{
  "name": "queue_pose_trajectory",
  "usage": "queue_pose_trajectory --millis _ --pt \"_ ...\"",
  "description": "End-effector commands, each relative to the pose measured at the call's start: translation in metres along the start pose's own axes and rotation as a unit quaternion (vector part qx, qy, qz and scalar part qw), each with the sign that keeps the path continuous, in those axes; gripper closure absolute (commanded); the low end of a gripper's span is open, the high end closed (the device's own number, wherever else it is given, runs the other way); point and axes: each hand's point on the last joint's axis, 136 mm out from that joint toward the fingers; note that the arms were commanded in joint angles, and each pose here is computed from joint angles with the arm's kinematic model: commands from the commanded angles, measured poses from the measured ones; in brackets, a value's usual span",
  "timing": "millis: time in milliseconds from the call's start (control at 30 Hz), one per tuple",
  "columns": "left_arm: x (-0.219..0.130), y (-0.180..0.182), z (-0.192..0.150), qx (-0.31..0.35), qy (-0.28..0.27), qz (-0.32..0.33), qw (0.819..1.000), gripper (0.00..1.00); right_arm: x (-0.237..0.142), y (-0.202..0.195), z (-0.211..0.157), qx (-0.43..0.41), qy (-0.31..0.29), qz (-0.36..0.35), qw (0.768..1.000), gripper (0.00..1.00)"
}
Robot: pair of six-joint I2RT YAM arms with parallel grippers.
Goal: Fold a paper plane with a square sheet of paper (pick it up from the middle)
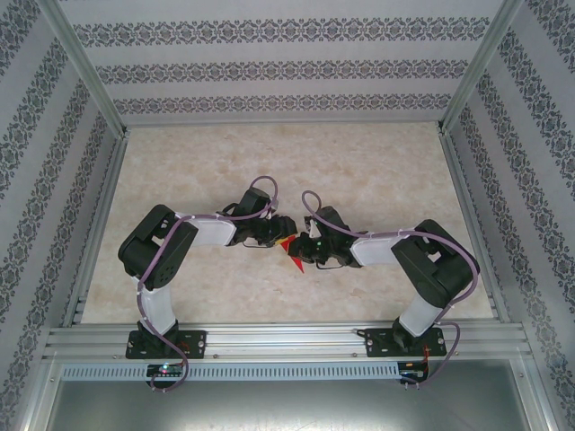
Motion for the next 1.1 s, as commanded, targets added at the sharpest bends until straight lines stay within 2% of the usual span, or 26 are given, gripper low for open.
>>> queue_pose_trajectory --millis 0,333,567,700,933,1067 --pt "0.008 0.031 -0.015 -0.012 0.022 0.049 0.998 0.54 -0.002 0.012 0.005 -0.009 -0.002 0.019 1.0 0.89" --pt "0.007 0.03 -0.015 -0.012 0.022 0.05 0.998 0.54 0.005 -0.018 -0.008 0.012 0.011 -0.014 1.0 0.89" --pt "0.007 0.03 -0.015 -0.012 0.023 0.05 0.998 0.54 -0.004 0.018 0.006 -0.011 -0.004 0.026 1.0 0.88" --pt "0.007 0.03 -0.014 -0.012 0.022 0.05 0.998 0.54 -0.001 0.02 0.01 -0.013 -0.005 0.028 1.0 0.88" --pt "0.007 0.029 -0.015 -0.012 0.023 0.049 0.998 0.54 0.011 -0.022 -0.003 0.018 0.01 -0.019 1.0 0.88" --pt "0.007 0.03 -0.015 -0.012 0.023 0.05 0.998 0.54 0.01 -0.023 -0.006 0.023 0.011 -0.011 1.0 0.88"
Point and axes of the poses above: each hand's point on the last joint's axis, 136 mm out from that joint toward the fingers, its own x axis out along the fingers, its own y axis along the line the jaws close on, z = x × y
